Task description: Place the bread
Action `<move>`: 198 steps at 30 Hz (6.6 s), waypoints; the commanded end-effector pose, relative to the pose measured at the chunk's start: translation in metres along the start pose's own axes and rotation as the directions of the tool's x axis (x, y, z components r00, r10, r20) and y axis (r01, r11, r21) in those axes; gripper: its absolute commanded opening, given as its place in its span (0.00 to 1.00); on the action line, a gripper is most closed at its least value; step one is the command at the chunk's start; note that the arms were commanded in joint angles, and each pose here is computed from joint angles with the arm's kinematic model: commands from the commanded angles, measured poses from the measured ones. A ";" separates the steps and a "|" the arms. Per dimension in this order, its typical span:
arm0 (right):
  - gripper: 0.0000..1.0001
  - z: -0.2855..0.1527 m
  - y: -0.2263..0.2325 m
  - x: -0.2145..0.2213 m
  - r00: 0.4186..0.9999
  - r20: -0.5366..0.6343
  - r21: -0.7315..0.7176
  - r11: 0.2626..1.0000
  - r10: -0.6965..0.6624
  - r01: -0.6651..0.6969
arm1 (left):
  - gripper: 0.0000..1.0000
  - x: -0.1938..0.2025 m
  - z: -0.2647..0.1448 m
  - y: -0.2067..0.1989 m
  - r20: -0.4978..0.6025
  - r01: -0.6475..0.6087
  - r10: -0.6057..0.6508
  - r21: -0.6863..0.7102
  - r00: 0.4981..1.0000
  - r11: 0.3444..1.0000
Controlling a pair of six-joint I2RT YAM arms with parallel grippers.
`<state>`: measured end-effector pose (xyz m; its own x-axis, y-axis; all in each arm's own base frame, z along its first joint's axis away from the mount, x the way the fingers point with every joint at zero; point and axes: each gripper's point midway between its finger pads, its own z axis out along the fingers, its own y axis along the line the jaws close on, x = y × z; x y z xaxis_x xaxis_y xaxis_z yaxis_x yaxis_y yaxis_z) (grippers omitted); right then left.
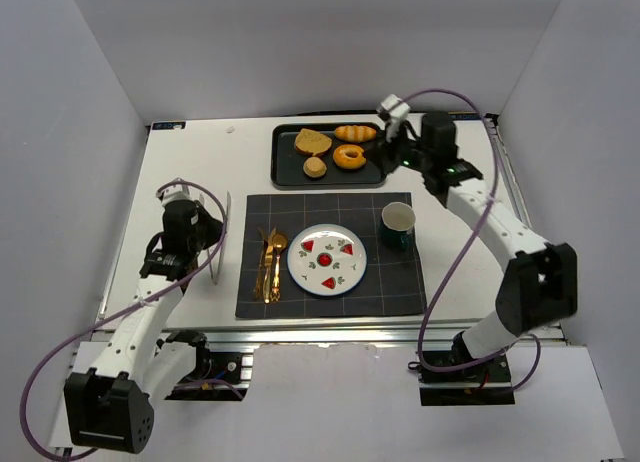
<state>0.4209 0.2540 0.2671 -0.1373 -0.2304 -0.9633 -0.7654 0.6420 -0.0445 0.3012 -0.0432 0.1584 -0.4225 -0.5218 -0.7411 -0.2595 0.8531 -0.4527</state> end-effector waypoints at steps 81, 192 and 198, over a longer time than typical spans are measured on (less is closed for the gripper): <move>0.82 -0.108 -0.010 0.052 0.988 0.049 -0.284 0.950 0.149 -0.129 | 0.50 0.054 0.165 -0.252 -0.480 0.196 0.019 0.393 0.877 0.898; 0.87 -0.122 -0.002 0.050 0.988 0.075 -0.328 0.939 0.131 -0.100 | 0.38 0.027 -0.007 -0.242 -0.462 0.258 0.004 0.502 0.887 0.826; 0.87 -0.123 0.000 0.052 0.988 0.076 -0.329 0.938 0.137 -0.105 | 0.42 0.015 0.076 -0.305 -0.526 0.499 -0.230 0.453 0.818 0.739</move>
<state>0.3418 0.1498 0.2435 -0.2212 -0.0946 -0.9706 -0.8968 0.4107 0.1643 0.3923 -0.2822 0.1880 -0.8079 -0.5134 -0.2895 -0.0684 0.5695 -0.8191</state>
